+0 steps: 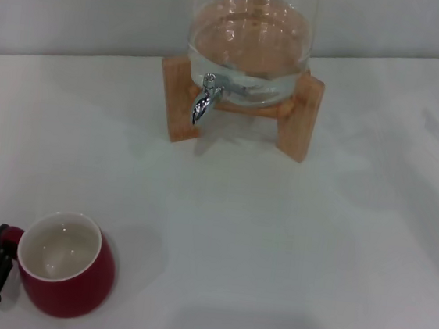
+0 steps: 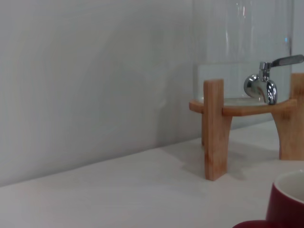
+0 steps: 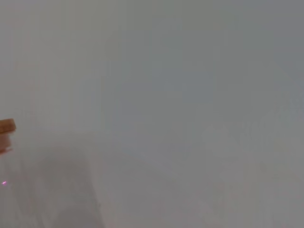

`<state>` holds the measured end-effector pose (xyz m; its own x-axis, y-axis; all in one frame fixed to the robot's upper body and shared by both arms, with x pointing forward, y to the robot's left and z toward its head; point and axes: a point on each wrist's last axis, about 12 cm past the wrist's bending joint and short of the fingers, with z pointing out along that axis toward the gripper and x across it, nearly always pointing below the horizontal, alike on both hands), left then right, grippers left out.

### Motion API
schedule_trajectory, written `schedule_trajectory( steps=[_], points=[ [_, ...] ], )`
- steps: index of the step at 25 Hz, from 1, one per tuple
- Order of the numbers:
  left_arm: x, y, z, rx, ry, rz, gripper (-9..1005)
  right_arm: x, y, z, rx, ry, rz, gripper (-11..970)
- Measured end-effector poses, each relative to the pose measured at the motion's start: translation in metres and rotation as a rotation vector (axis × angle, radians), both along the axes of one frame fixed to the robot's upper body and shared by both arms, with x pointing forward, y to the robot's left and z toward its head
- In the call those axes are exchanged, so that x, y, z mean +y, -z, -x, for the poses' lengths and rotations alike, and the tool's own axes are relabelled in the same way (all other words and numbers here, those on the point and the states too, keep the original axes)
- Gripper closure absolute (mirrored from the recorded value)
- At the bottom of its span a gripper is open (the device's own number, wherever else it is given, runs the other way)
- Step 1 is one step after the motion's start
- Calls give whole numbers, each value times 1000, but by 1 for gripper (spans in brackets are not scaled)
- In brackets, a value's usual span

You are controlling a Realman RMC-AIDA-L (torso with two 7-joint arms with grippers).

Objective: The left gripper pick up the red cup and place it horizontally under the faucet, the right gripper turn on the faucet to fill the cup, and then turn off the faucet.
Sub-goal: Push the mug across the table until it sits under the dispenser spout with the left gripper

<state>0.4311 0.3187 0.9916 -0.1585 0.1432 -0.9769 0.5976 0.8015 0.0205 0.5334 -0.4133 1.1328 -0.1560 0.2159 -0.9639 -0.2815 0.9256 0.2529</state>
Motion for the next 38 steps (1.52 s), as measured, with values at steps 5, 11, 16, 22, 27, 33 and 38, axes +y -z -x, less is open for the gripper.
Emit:
schedule_trajectory(
  steps=[5, 11, 16, 22, 27, 33, 38],
  points=[
    [0, -2, -4, -8, -1, 10, 878, 0, 1, 0, -6, 2, -8, 177],
    [-2, -7, -15, 5, 3, 49, 876, 0, 1, 0, -6, 0, -13, 177],
    [-5, -10, -23, -3, 13, 53, 875, 0, 2, 1, -4, 1, -15, 177],
    [-10, -15, -35, -20, 32, 54, 874, 0, 3, 1, -3, 1, -16, 176],
    [-14, -19, -48, -27, 38, 48, 873, 0, 2, 1, -4, -2, -16, 176],
    [-19, -24, -64, -32, 45, 36, 871, 1, 5, 2, 0, -8, -21, 177],
    [-22, -28, -74, -35, 48, 27, 870, 2, 7, 2, 5, -8, -23, 177]
  ],
)
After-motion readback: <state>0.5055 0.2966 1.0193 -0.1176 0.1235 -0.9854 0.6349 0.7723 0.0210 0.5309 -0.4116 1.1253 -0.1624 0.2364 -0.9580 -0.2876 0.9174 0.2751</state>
